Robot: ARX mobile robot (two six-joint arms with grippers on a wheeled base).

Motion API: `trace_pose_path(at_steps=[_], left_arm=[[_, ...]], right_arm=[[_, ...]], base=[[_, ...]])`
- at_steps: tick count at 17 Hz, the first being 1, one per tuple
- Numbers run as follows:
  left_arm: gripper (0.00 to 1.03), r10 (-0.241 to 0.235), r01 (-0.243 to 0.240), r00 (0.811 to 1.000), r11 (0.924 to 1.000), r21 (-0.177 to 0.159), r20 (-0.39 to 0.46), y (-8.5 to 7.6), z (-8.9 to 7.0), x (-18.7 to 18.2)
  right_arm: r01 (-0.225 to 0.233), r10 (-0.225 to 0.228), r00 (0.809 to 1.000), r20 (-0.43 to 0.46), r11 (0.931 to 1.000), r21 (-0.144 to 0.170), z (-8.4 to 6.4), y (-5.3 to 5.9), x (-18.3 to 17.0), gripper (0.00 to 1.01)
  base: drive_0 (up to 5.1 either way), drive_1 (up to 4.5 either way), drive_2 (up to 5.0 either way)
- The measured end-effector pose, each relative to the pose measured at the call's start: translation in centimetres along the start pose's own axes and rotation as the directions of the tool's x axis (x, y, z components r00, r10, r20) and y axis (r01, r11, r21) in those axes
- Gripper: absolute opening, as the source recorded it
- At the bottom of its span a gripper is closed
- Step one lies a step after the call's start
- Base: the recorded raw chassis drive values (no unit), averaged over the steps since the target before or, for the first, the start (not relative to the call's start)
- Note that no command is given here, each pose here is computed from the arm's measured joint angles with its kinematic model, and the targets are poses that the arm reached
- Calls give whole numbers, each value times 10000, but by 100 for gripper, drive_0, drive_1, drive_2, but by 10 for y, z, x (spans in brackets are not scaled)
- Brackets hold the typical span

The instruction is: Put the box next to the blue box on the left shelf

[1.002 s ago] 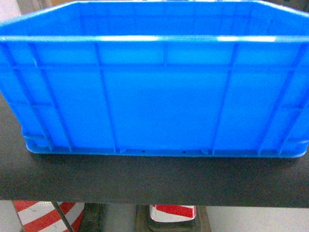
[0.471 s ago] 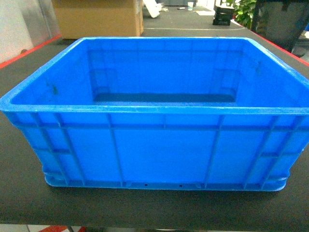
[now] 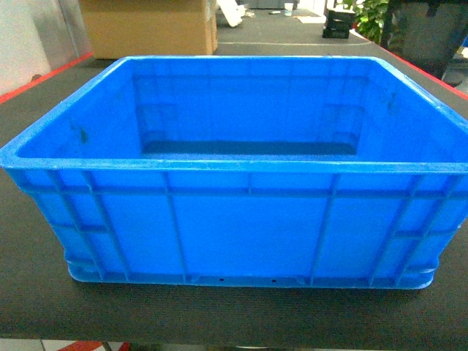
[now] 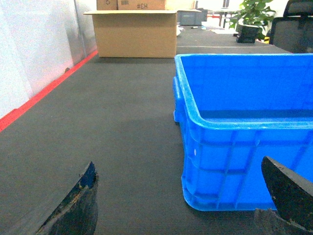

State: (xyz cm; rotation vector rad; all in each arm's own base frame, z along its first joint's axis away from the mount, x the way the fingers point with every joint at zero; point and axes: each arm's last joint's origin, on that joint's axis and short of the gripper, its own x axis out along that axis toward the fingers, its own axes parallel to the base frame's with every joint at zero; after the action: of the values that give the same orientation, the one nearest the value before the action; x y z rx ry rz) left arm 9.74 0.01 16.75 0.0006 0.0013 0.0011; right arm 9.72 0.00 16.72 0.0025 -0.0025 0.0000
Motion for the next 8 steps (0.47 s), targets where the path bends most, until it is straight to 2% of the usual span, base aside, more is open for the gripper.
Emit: trace_pose_path(at_steps=[8], left_arm=[[98, 0, 0, 10000, 10000, 0, 0, 0, 0, 0]], right_arm=[[0, 0, 10000, 0, 10000, 0, 0, 0, 0, 98]], base=[[0, 0, 0]])
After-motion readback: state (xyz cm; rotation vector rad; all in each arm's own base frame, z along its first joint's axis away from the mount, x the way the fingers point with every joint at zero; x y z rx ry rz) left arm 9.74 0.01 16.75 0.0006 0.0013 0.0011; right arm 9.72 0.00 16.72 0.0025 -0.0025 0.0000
